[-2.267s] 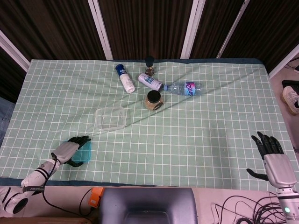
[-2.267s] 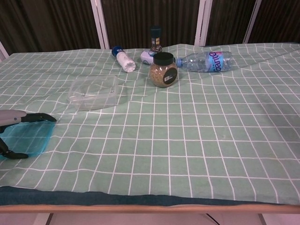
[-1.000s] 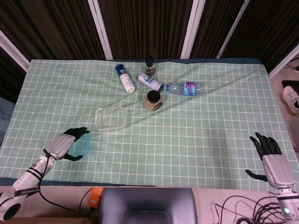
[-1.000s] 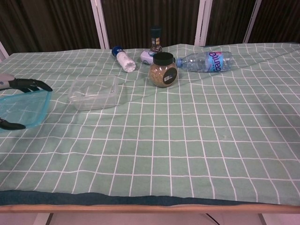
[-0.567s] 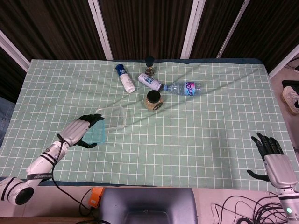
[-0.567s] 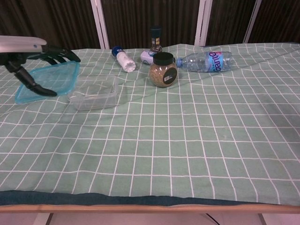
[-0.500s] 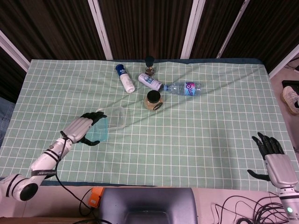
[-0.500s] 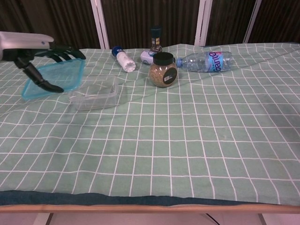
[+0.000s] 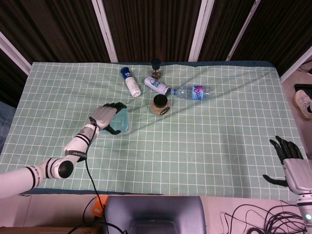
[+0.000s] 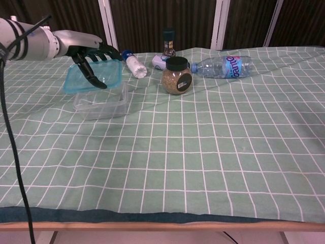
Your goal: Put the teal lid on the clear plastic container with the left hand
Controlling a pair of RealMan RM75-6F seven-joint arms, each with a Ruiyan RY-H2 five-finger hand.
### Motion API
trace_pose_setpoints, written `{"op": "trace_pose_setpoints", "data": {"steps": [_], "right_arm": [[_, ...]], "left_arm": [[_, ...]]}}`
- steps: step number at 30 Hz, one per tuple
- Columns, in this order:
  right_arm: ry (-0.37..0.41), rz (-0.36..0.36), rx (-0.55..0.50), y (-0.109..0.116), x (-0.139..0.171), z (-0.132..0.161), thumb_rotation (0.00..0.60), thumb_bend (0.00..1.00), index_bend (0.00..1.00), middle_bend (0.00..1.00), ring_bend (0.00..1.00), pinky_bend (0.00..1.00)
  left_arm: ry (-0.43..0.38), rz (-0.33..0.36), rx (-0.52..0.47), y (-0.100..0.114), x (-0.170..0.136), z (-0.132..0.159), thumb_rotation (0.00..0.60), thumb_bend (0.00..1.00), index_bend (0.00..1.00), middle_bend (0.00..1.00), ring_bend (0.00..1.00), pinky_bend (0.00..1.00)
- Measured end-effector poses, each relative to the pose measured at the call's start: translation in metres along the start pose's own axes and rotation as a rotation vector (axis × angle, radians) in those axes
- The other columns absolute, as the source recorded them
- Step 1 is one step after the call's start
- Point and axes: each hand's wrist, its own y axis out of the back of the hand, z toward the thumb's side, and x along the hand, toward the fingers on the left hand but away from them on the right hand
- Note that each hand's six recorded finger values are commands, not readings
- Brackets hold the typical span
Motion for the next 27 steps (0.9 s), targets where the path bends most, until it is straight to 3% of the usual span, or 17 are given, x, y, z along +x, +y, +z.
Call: {"op": "trace_pose_setpoints", "data": {"steps": [10, 27], "right_arm": [[-0.019, 0.006, -0.003, 0.0, -0.005, -0.004, 0.6, 0.2, 0.0, 0.0, 0.0, 0.0], [-0.012, 0.001, -0.009, 0.002, -0.002, -0.004, 0.6, 0.2, 0.0, 0.0, 0.0, 0.0]], "left_arm": [[0.052, -0.059, 0.011, -0.009, 0.027, 0.005, 0.6, 0.28, 0.31, 0.58, 0.9, 0.88], [0.116, -0.098, 0.039, -0.02, 0.032, 0.002, 0.6, 0.28, 0.31, 0.58, 0.9, 0.88]]}}
